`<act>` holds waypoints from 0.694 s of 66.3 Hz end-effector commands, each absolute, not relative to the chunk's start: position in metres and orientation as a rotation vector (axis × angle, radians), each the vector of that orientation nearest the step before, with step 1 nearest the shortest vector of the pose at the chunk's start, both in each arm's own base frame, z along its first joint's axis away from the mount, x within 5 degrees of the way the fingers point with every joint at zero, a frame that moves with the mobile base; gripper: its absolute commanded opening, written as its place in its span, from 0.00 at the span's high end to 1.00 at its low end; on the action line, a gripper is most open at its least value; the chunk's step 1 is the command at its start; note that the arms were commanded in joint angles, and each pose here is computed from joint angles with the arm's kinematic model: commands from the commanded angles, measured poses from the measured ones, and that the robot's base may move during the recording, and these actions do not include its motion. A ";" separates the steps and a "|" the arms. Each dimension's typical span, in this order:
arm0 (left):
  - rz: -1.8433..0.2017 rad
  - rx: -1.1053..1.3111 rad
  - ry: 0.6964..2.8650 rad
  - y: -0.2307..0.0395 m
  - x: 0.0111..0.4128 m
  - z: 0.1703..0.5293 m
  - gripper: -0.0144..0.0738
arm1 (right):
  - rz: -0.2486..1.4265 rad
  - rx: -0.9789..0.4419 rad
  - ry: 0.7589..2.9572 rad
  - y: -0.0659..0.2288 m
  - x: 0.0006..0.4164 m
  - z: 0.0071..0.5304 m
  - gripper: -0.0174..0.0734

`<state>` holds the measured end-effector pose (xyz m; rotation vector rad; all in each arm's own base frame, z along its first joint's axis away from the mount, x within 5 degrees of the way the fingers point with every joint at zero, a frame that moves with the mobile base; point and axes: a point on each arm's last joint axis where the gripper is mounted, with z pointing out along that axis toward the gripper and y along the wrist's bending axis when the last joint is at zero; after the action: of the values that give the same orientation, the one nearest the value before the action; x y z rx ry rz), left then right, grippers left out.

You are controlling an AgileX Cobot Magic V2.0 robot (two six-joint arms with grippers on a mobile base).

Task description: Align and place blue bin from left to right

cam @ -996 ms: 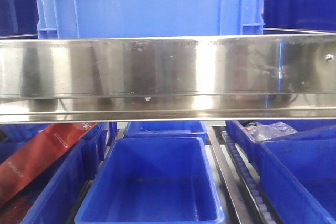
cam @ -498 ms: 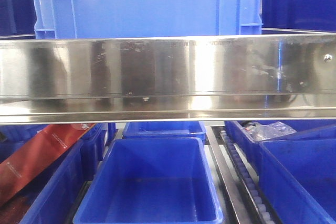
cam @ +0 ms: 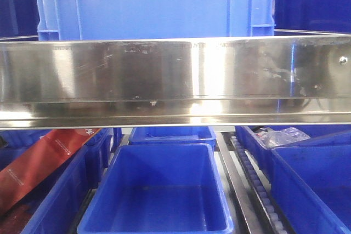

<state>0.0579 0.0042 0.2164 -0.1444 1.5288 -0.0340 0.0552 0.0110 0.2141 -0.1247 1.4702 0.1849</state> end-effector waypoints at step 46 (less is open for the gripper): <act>-0.003 0.060 1.529 -0.002 0.056 0.209 0.96 | 0.191 -0.114 1.444 0.011 0.055 0.217 0.89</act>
<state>0.0570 -0.0020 0.2064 0.0533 1.5559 -0.0007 0.0552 0.0110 0.2141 -0.1247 1.4702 0.1849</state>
